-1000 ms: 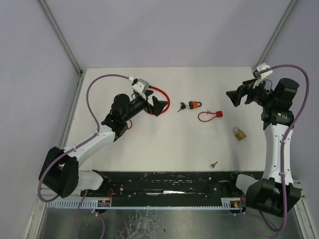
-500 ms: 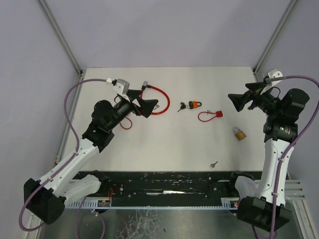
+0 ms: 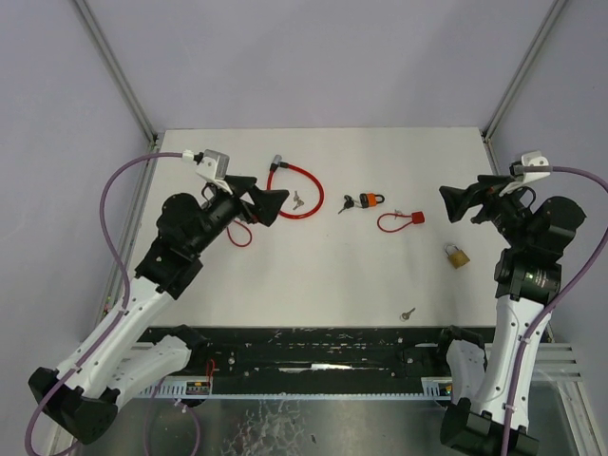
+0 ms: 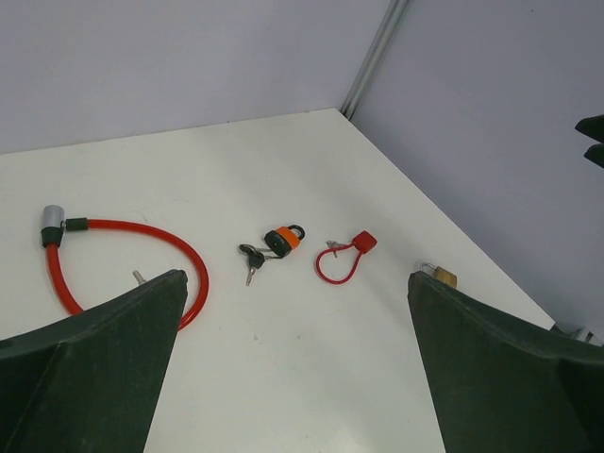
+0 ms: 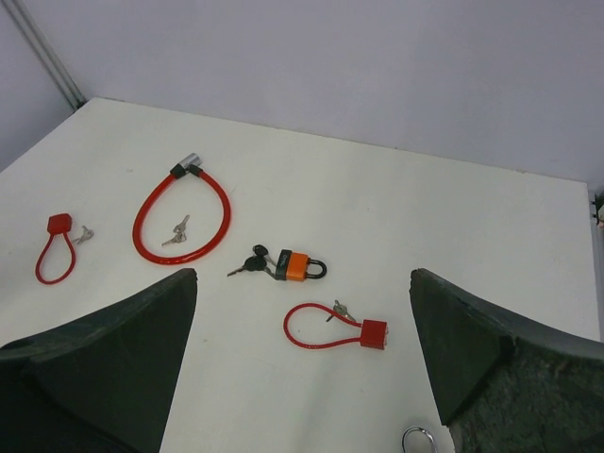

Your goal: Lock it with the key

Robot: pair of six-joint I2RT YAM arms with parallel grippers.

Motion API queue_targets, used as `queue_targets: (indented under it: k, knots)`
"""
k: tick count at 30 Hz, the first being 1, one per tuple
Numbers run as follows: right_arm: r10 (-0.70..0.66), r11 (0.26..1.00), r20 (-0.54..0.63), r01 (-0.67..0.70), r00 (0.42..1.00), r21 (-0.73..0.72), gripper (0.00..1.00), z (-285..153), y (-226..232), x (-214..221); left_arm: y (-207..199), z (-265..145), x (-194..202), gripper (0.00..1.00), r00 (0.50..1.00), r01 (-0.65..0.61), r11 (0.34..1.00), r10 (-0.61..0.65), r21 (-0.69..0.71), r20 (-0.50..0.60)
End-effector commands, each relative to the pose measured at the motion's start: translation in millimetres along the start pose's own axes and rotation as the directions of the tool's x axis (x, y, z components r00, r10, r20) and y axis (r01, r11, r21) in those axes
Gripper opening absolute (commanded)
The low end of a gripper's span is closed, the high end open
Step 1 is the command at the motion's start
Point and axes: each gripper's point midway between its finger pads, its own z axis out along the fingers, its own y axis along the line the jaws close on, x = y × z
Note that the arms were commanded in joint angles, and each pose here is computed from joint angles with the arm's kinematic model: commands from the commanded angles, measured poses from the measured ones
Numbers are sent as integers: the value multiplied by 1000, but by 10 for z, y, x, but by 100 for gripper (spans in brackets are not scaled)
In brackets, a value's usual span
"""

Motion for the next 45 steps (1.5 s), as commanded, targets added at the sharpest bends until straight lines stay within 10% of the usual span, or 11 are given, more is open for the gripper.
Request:
queue_targets:
  k: [1, 45]
  knots:
    - [46, 995, 42, -49, 998, 81, 100, -16, -109, -52, 4, -126, -218, 100, 1000, -16, 999, 17, -51, 20]
    - [14, 997, 60, -19, 998, 81, 100, -14, -115, -146, 71, -189, -227, 100, 997, -77, 993, 78, -84, 8]
